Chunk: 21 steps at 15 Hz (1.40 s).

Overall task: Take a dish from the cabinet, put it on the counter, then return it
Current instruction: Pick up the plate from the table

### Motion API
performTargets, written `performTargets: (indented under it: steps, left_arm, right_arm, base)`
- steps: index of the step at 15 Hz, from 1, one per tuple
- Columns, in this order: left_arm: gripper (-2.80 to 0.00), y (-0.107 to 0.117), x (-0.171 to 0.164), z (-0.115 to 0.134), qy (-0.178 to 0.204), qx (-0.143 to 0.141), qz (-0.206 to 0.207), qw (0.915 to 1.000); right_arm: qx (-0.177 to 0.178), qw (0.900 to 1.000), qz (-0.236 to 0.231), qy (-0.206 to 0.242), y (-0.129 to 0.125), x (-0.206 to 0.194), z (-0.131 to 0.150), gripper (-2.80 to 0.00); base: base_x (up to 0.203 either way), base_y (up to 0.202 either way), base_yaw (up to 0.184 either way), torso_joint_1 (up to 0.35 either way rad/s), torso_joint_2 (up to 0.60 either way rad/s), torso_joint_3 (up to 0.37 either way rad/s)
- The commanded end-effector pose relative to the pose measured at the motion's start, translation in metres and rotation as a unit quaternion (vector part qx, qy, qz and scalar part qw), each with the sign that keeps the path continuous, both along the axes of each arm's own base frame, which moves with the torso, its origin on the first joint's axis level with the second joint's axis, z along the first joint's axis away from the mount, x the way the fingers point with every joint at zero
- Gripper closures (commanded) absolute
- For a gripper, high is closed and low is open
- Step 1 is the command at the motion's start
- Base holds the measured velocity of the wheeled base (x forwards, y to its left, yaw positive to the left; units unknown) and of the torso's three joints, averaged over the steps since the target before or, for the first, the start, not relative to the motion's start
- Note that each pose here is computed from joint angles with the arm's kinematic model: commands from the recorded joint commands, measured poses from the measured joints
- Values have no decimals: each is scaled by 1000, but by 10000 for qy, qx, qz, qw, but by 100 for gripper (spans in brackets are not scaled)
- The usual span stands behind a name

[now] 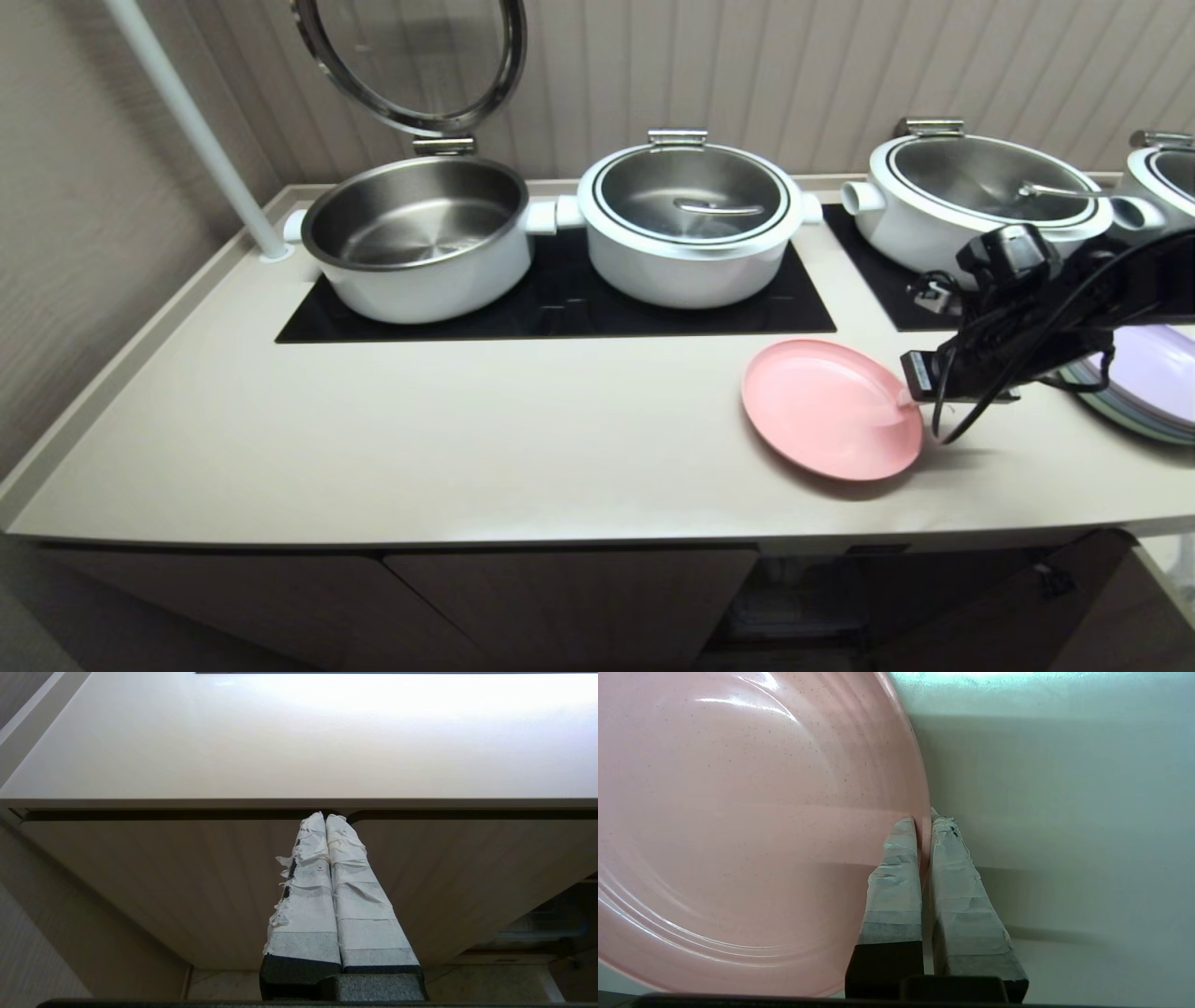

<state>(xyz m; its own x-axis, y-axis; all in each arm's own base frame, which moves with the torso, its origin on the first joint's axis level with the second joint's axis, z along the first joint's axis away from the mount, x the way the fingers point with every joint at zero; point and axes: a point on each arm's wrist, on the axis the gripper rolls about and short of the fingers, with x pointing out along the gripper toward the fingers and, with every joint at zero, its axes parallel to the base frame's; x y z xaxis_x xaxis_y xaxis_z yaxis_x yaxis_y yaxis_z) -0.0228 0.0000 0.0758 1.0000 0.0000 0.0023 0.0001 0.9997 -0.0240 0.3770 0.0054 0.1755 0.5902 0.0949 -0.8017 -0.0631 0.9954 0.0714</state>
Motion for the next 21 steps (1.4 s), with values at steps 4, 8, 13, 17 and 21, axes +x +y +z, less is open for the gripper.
performTargets:
  steps: [4, 8, 13, 17, 21]
  left_arm:
    - [0, 0, 0, 0, -4, -3, 0, 10000]
    - [0, 0, 0, 0, -4, 0, 0, 10000]
    - [0, 0, 0, 0, -4, 5, 0, 10000]
    - [0, 0, 0, 0, -4, -3, 0, 10000]
    - [0, 0, 0, 0, -4, -2, 0, 10000]
  right_arm:
    - [20, 10000, -20, 30, 0, -10, 3, 0]
    - [142, 9997, -183, -17, 0, -20, 8, 0]
    - [274, 9989, -361, -116, -2, -41, 7, 0]
    - [563, 9958, -700, -203, -1, -58, 11, 0]
    - [735, 9930, -905, -194, -1, -78, 16, 0]
  base:
    - [0, 0, 0, 0, 0, 0]
    - [0, 0, 0, 0, 0, 0]
    - [0, 0, 0, 0, 0, 0]
    - [0, 0, 0, 0, 0, 0]
    - [0, 0, 0, 0, 0, 0]
